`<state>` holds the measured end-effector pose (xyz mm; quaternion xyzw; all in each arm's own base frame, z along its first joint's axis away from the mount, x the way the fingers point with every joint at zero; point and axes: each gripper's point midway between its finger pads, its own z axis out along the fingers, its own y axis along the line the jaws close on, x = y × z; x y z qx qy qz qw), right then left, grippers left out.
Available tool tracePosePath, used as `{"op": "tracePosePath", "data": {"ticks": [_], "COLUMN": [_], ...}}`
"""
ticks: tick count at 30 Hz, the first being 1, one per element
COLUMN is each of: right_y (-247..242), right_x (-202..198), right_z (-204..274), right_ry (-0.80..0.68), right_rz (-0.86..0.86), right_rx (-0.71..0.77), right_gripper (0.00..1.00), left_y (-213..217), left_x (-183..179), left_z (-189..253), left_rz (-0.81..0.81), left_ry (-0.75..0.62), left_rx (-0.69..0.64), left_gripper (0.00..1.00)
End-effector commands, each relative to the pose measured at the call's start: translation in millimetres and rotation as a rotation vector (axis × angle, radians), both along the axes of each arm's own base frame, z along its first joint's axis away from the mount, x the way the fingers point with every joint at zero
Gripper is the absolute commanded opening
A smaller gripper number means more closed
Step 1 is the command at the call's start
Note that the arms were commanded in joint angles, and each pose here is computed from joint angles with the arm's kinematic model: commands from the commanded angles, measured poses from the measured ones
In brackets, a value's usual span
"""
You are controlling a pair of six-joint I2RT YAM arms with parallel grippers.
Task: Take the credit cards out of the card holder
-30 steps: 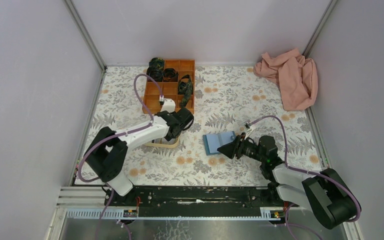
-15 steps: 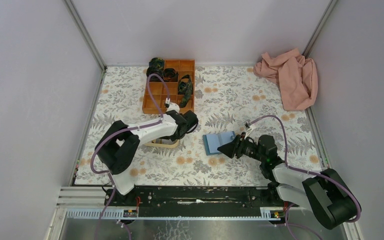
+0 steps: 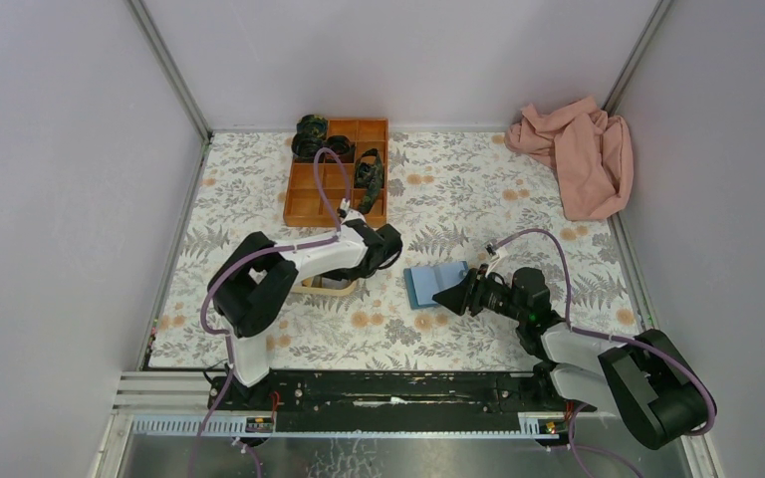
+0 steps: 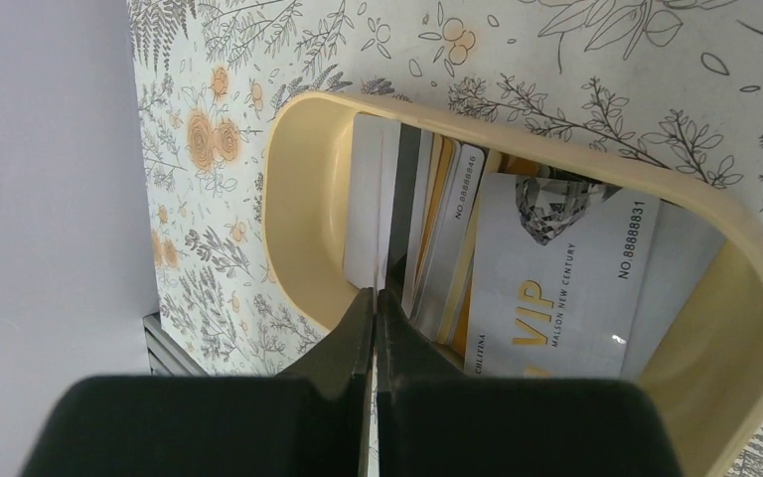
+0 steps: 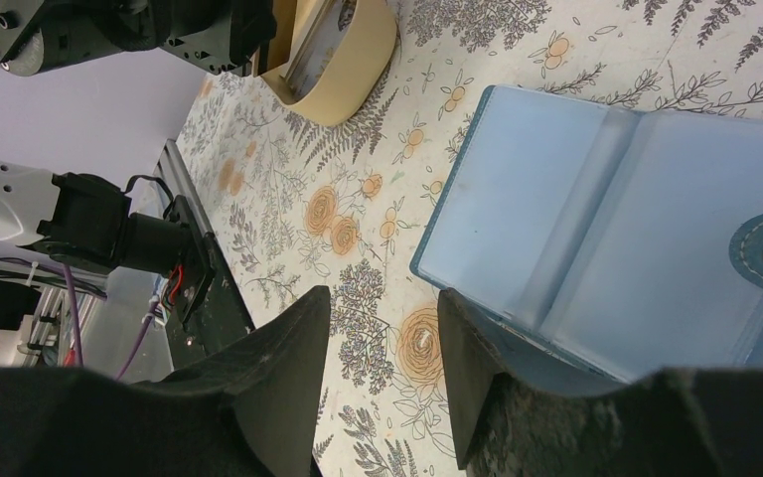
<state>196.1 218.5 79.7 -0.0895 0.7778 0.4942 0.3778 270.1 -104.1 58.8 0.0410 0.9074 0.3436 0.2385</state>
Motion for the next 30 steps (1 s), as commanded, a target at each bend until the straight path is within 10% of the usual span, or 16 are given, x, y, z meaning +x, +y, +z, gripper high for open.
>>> {"op": "tracePosePath", "data": {"ticks": [1,9,19,30], "right_y": [5,5,5,5], "right_x": [11,12,12,13], "right_z": [17,16,17,14], "right_ry": [-0.061,-0.059,-0.062,-0.055], "right_rz": [0.002,0.001,0.002,0.0], "right_rx": [0.016,0.012,0.014,0.007], "right_gripper": [0.51,0.51,0.51,0.51], "left_y": [3,-4,-8,-24], "left_x": [-5,-1,4,6], "left_z": [4,-4,19,57], "left_rz": [-0.001,0.01,0.014,-0.009], "left_ry": [0.024,0.022,-0.05,-0.167], "left_rx": [0.028,0.013,-0.046,-0.118], "left_gripper": [0.0,0.04,0.45,0.53]}}
